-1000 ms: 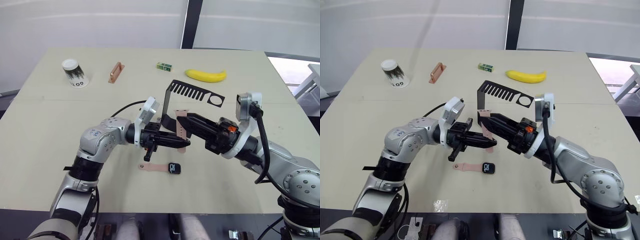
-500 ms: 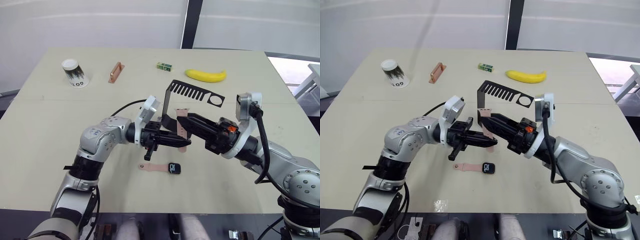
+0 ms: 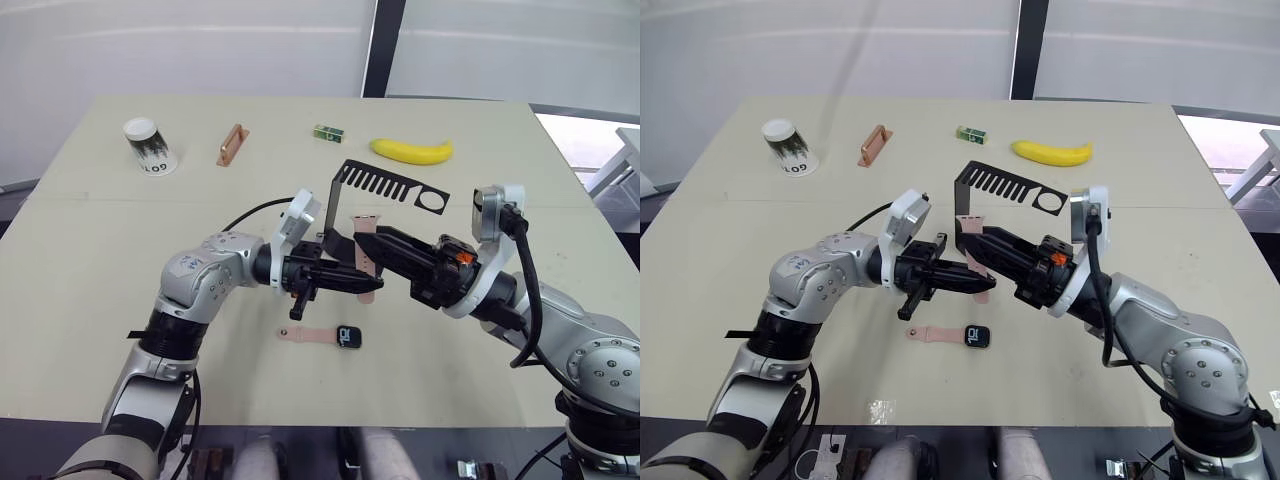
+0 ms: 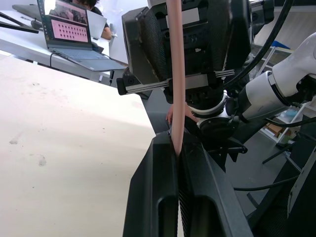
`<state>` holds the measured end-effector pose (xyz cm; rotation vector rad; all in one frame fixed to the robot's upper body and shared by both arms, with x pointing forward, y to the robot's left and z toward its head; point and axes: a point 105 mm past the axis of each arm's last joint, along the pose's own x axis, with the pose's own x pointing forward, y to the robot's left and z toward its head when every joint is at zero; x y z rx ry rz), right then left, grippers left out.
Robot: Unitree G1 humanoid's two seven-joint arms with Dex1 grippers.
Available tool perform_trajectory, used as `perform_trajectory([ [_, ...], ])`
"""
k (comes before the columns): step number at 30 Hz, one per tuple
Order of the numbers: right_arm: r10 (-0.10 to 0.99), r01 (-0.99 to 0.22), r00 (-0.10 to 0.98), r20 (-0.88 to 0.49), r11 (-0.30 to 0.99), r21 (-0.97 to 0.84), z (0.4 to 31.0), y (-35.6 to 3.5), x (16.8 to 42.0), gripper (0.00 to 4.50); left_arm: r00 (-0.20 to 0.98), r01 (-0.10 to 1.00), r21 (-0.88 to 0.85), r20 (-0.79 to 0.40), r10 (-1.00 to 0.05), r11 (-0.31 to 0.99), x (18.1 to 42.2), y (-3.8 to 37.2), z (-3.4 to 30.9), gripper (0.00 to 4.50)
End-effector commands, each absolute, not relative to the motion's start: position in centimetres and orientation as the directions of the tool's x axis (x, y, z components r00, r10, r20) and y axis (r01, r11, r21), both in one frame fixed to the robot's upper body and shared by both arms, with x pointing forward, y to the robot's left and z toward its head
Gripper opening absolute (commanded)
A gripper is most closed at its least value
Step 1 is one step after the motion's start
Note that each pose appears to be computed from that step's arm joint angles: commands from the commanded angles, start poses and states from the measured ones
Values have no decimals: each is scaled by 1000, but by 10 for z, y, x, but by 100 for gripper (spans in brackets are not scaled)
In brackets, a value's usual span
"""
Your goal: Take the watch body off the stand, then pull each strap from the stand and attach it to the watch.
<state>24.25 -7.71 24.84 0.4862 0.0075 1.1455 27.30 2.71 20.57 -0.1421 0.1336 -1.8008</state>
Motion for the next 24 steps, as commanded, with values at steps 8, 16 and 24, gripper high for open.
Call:
perform_trajectory([
  [8, 871, -888, 403, 281, 298, 351, 259, -76, 236, 57, -251, 960, -117, 45, -967, -254, 267, 27, 218, 0],
  [16, 869, -887, 404, 286, 296, 354, 259, -76, 235, 2, -251, 960, -118, 48, -967, -255, 267, 27, 218, 0],
  [24, 870, -888, 404, 281, 299, 351, 258, -76, 235, 2, -252, 959, -119, 47, -966, -256, 267, 26, 218, 0],
])
